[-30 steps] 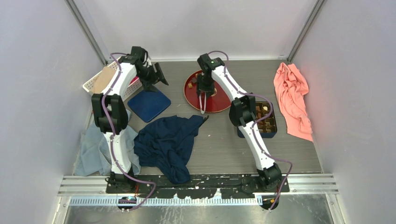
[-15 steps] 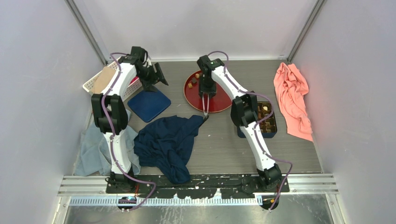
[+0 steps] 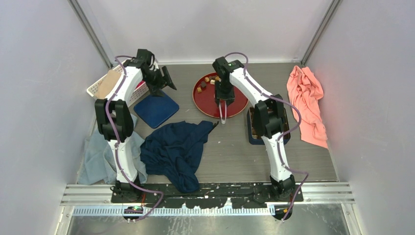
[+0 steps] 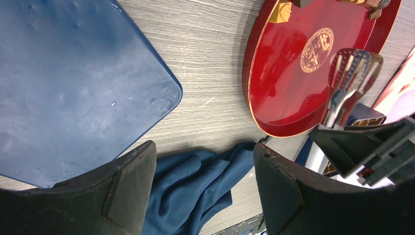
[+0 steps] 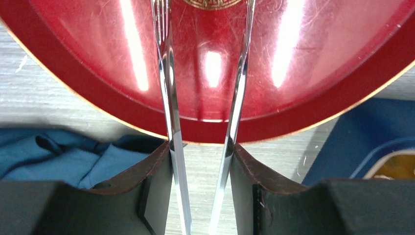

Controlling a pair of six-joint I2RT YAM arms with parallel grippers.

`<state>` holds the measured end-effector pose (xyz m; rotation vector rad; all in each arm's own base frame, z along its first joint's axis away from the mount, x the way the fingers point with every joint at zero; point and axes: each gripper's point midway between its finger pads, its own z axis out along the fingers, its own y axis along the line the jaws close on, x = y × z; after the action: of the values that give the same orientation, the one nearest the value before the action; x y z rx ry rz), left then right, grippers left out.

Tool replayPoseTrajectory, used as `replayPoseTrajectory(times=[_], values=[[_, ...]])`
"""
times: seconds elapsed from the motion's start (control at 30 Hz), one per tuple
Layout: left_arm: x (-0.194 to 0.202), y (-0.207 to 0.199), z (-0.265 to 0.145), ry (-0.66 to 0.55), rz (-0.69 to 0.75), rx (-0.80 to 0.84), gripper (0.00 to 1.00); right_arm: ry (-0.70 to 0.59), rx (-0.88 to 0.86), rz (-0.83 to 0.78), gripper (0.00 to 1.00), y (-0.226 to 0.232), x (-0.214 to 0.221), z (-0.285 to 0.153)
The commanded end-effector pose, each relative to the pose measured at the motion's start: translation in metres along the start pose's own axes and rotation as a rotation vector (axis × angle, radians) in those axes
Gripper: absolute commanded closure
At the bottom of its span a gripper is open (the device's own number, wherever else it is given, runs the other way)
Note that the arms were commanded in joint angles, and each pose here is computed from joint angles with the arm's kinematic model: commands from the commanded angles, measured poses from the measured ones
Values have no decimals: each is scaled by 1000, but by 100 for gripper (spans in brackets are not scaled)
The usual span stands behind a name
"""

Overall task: Pack the chocolate
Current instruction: Pick up the fake chocolate from the plate.

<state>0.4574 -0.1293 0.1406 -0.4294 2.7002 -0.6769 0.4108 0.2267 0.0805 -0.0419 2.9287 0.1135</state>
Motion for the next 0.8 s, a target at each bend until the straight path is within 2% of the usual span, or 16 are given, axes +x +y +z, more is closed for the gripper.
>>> replayPoseTrajectory(times=[0.0,0.27,0.5,0.77], values=[[-12,-17,-25,-69,21,60,27,-106,-61,-11,65,5,-10,-46],[-12,-18,-26,-69,20,62,27,-90,-55,-12,66,-1,5,-54],[-12,-18,-25,-66,18,61,27,-128,-23,-6,66,-14,12,-83],[-14,-17,-23,-72,19,58,27,-112,76,72,66,-62,58,-109]])
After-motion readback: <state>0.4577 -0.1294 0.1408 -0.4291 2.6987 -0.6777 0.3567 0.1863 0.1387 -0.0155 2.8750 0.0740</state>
